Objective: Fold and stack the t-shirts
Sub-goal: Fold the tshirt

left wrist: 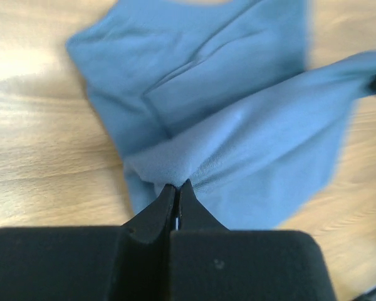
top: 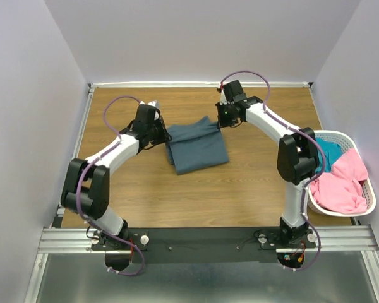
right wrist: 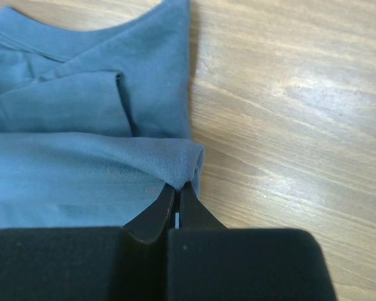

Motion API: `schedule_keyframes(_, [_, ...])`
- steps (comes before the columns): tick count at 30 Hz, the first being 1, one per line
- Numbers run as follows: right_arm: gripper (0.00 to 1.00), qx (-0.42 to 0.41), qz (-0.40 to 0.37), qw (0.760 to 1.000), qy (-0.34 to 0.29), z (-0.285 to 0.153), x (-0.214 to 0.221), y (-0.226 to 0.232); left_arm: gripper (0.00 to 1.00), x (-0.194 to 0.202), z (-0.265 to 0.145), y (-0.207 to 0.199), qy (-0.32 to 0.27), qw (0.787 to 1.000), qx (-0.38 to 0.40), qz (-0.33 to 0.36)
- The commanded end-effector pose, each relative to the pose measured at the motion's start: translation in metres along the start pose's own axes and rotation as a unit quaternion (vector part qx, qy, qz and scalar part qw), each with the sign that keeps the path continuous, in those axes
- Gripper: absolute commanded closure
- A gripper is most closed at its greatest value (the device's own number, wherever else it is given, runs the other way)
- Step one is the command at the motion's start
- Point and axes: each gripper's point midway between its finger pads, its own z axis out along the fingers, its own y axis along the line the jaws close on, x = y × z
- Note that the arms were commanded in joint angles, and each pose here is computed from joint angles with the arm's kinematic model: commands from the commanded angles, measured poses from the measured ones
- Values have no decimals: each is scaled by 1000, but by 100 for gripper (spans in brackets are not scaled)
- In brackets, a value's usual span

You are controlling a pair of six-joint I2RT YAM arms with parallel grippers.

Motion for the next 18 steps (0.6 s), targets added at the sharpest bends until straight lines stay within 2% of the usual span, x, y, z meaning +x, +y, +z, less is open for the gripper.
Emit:
schedule_keyframes(1, [99, 1, -17, 998, -62, -23, -30, -3, 100, -32, -38, -12, -70, 997, 5, -10])
schedule_keyframes(3, [100, -1, -19, 998, -65, -24, -32, -1, 100, -33, -51, -22, -80, 997, 18, -13])
schedule_keyframes(7, [99, -6, -21, 998, -62, -16, -31, 0, 100, -17, -52, -15, -69, 997, 16, -35])
schedule_keyframes(13, [99, -10, -24, 998, -49, 4, -27, -1, 100, 13, -25, 5, -28, 998, -3, -59])
schedule_keyframes(18, [97, -9, -28, 999, -39, 28, -23, -4, 100, 18, -5, 27, -26, 995, -35, -92])
